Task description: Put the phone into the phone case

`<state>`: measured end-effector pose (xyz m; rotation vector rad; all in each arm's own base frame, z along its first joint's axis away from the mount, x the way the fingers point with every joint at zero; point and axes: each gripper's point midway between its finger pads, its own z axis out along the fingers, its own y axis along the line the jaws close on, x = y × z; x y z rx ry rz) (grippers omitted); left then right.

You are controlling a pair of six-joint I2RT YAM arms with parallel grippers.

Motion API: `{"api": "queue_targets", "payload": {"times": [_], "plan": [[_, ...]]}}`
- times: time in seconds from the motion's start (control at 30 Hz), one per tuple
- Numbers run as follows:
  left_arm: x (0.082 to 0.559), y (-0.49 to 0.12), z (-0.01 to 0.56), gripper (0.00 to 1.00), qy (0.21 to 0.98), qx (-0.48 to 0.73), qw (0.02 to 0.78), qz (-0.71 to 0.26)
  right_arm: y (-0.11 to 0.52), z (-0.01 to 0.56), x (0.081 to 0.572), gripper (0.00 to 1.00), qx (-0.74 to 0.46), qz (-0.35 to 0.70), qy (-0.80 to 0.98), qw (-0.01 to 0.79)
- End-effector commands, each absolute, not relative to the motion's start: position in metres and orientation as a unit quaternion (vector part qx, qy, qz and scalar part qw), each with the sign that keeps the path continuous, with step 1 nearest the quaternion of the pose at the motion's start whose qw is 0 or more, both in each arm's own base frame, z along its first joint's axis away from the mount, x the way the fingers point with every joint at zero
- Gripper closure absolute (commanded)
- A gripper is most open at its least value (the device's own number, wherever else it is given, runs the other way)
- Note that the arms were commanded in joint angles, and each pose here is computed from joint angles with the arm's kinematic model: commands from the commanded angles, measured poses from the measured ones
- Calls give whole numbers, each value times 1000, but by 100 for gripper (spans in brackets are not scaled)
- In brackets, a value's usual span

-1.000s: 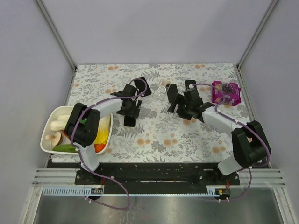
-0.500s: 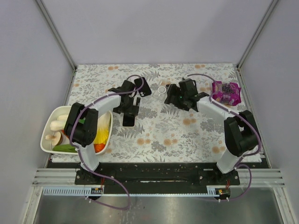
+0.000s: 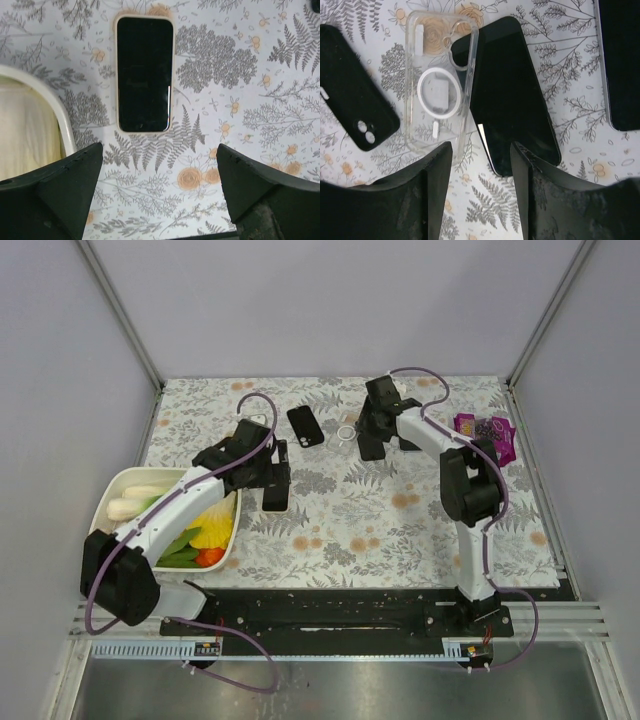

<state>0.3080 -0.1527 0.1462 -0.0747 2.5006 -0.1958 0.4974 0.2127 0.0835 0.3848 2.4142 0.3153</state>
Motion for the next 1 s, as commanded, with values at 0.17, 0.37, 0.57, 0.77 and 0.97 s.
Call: {"api": "queue_targets", "payload": {"times": [0.17,0.37,0.57,0.77,0.97], "plan": [[282,-153,159,1,936,-38,327,-126,214,75,529,42,162,84,926,330],[276,-158,160,1,935,-28,323,-143,224,73,540,44,158,72,930,324],[272,-158,166,1,932,-23,329,-153,229,55,542,53,148,29,943,296],[269,-160,169,1,930,-20,332,-160,232,41,536,55,145,15,950,275],[267,-160,172,1,928,-17,334,-165,232,34,529,63,145,14,954,260]]}}
